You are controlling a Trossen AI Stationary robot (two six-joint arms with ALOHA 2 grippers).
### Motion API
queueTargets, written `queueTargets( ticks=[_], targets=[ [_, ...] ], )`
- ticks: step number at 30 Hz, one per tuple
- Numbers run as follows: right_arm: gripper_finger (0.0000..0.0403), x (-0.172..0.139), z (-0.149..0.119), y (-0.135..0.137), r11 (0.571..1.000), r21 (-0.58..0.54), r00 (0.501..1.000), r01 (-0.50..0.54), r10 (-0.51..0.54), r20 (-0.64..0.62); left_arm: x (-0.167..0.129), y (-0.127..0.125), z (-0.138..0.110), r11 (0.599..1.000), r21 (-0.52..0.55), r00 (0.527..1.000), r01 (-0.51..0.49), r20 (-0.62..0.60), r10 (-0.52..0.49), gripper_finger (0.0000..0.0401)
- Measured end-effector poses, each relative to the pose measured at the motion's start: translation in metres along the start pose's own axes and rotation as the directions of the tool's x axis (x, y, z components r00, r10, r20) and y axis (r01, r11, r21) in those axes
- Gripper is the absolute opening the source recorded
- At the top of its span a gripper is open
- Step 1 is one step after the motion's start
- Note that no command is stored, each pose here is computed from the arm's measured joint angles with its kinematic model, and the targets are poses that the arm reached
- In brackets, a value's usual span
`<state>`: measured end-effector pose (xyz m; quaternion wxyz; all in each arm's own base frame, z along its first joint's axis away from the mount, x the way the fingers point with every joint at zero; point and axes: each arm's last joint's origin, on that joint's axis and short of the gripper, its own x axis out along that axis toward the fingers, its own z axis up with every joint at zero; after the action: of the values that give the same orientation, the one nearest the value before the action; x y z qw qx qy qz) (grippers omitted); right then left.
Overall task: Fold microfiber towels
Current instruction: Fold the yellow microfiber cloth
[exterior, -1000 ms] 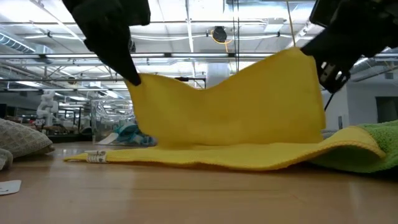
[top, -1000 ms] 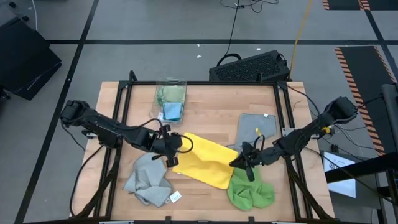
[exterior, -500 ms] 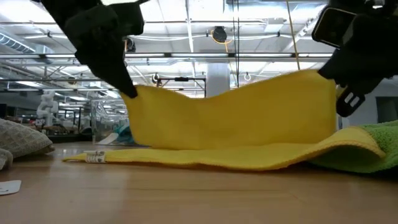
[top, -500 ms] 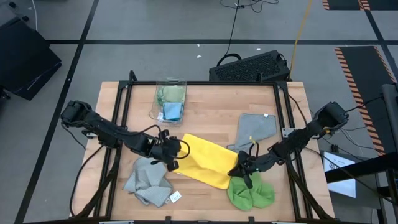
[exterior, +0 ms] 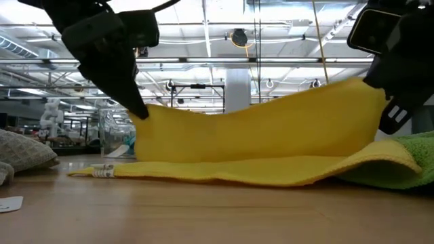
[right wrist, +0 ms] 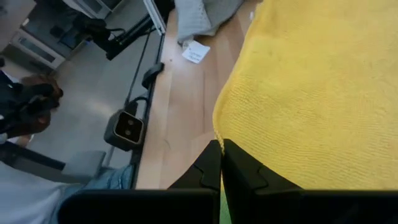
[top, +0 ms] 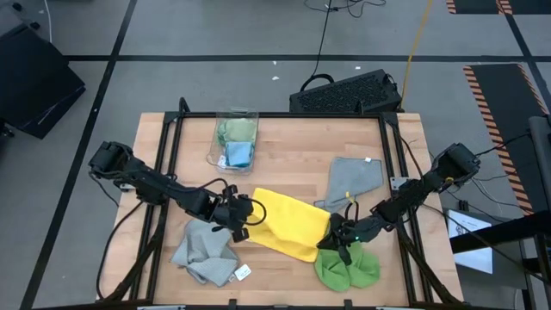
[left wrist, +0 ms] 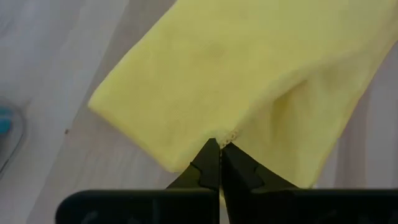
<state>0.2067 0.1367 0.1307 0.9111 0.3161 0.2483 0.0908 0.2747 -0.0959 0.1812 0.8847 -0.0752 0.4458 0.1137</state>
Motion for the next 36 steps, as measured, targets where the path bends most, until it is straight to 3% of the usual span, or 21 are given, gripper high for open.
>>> queueTargets(
  ticks=[10, 19, 23, 28, 31, 33, 36],
  targets=[
    [0.0003, 0.003, 0.005, 0.007, 0.999, -0.040, 1.000, -0.011, 0.012, 0.012, 0.000, 0.002, -0.002, 0.999, -0.003, 0.999, -0.032, -0.016, 0.032, 0.0004],
    [0.0060, 0.002, 0.001, 0.011, 0.998, -0.051, 1.000, -0.025, 0.026, 0.003, 0.000, 0.001, -0.003, 0.999, -0.026, 0.999, -0.020, -0.028, 0.019, 0.0029],
    [0.0100, 0.001, -0.002, 0.014, 0.998, -0.057, 0.999, -0.040, 0.039, -0.010, 0.000, -0.001, -0.005, 1.000, -0.014, 0.998, 0.018, -0.051, -0.019, 0.0057],
    [0.0155, 0.000, -0.003, 0.016, 0.998, -0.044, 0.999, -0.050, 0.050, -0.016, 0.000, -0.002, -0.004, 0.999, -0.013, 0.997, 0.045, -0.062, -0.046, 0.0123],
    [0.0177, -0.002, -0.002, 0.018, 0.998, -0.027, 0.998, -0.061, 0.061, -0.009, -0.001, -0.008, 0.001, 0.995, 0.002, 0.995, 0.104, -0.006, -0.104, 0.0158],
    [0.0183, -0.002, -0.004, 0.021, 0.998, -0.025, 0.998, -0.060, 0.060, -0.010, -0.005, -0.019, 0.008, 0.980, 0.072, 0.978, 0.186, 0.081, -0.191, 0.0172],
    [0.0184, -0.001, -0.006, 0.030, 0.999, -0.051, 1.000, -0.013, 0.013, -0.004, -0.014, -0.040, 0.021, 0.949, 0.200, 0.912, 0.242, 0.288, -0.293, 0.0181]
  ],
)
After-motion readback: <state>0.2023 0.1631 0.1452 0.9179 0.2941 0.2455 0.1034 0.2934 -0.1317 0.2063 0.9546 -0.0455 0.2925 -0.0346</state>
